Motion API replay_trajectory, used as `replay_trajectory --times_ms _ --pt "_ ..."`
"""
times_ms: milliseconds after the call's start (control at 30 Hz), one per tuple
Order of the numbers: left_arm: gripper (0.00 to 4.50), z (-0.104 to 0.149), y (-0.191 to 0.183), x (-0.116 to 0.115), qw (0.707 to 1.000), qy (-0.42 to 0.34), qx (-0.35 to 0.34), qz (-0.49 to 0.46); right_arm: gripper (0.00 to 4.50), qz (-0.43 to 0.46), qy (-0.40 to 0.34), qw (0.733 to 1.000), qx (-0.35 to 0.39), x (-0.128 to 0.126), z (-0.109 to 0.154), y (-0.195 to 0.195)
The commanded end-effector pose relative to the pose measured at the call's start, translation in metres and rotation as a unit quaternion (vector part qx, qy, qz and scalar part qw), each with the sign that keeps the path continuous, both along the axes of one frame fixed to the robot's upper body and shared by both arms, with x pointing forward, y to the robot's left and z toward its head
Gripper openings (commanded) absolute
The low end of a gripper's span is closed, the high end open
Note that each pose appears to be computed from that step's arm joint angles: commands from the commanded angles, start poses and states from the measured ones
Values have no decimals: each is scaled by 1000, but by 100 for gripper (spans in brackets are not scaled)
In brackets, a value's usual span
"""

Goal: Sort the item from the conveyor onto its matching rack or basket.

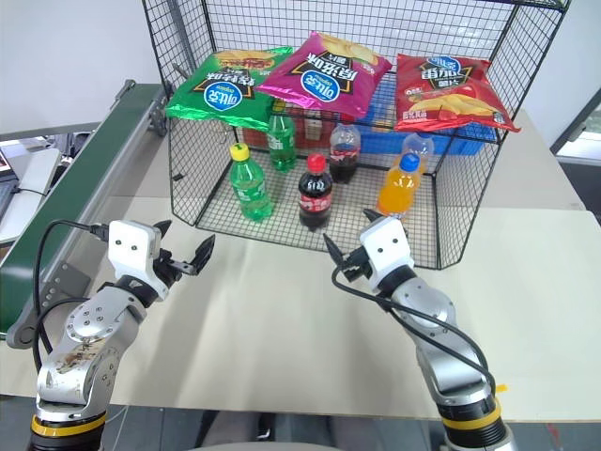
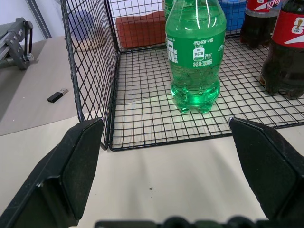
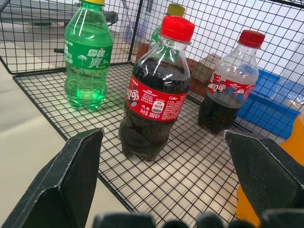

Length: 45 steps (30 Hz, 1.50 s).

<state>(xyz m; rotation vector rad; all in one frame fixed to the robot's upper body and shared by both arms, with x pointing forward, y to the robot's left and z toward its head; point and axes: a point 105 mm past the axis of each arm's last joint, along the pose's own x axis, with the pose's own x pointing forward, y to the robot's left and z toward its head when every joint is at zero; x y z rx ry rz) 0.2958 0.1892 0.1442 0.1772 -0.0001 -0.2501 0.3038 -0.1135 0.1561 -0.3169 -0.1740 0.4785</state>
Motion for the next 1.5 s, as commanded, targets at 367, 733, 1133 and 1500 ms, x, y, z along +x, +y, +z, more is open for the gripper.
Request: replay_trajectory --times_ms 367,733,1133,1500 --pt "450 15 -2 -23 998 -36 -35 -41 447 -19 -38 999 20 -5 19 -19" --pt "450 22 7 -30 997 -47 -33 -41 447 -10 -37 999 25 -7 25 -13" --pt "450 28 4 -25 996 -56 -31 -56 447 -9 -46 999 23 -5 33 -11" --pt "450 30 7 -25 996 -56 -20 -59 447 -5 -45 999 24 -5 32 -8"
